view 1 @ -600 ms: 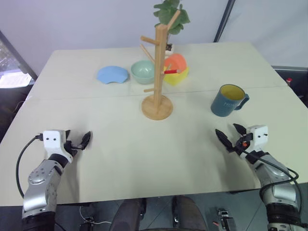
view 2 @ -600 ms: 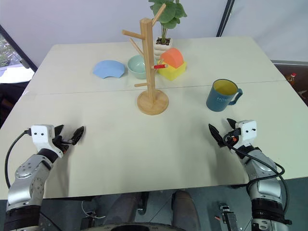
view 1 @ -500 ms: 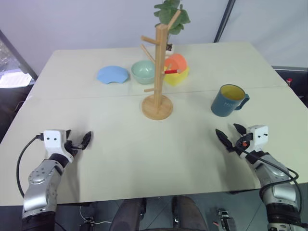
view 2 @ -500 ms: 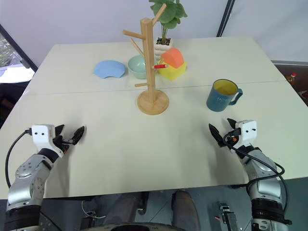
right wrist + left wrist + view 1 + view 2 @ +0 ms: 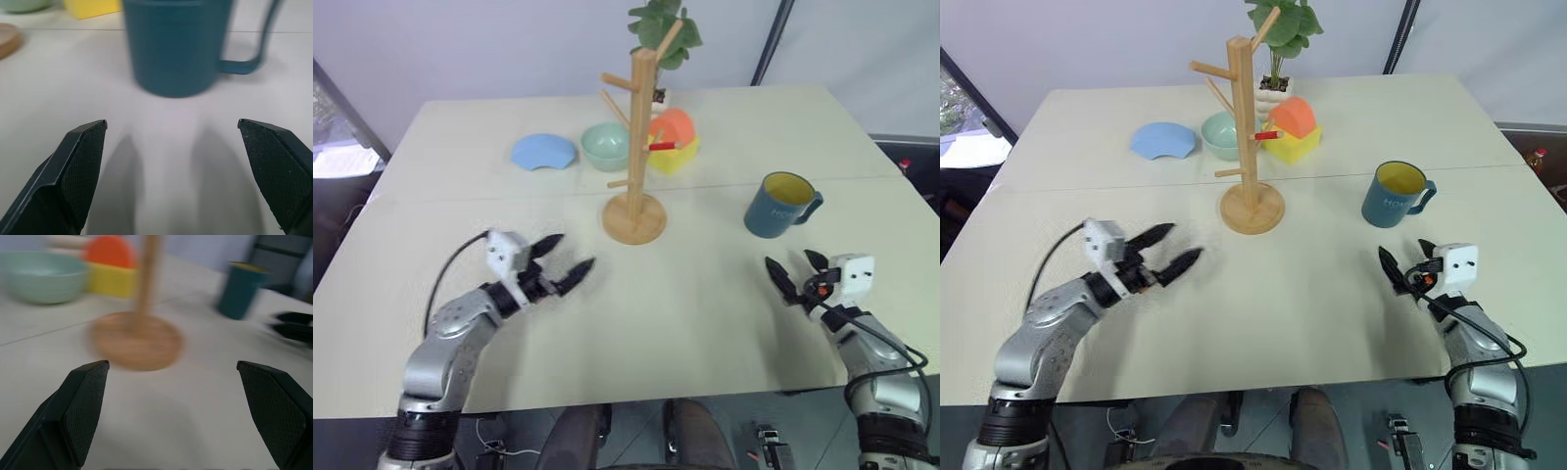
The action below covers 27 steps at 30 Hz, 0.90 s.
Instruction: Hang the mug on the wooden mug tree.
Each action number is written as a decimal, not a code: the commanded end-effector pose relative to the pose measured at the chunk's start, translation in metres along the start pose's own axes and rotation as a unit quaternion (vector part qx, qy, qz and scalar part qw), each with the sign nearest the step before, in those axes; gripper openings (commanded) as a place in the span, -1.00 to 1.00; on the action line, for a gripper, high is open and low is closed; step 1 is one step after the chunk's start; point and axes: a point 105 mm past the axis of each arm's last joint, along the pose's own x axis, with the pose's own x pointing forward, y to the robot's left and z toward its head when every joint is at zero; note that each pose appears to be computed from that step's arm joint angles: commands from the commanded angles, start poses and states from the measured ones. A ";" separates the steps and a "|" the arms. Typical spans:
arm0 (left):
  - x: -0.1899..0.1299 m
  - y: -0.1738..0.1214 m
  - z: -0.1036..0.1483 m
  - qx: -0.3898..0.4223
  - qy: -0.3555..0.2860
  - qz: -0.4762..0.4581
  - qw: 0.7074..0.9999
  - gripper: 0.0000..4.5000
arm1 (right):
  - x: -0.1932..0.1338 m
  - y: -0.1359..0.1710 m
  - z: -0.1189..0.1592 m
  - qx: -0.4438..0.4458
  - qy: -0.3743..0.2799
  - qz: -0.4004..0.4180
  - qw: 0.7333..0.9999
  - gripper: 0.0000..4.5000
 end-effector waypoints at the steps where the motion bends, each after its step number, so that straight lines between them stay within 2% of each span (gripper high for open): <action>1: 0.016 -0.034 0.013 0.021 -0.005 -0.102 0.994 1.00 | 0.003 -0.022 0.023 -0.020 -0.035 -0.036 0.999 0.98; 4: 0.027 -0.043 0.015 0.035 -0.002 -0.139 0.990 1.00 | 0.011 -0.036 0.025 -0.034 -0.030 -0.064 0.997 0.98; 11: 0.036 -0.046 0.014 0.046 -0.001 -0.148 0.988 1.00 | 0.029 -0.055 0.032 -0.048 -0.033 -0.095 0.994 0.98; 27: 0.036 -0.045 0.016 0.068 -0.003 -0.129 0.989 1.00 | 0.063 -0.057 0.039 -0.051 -0.027 -0.078 0.995 0.98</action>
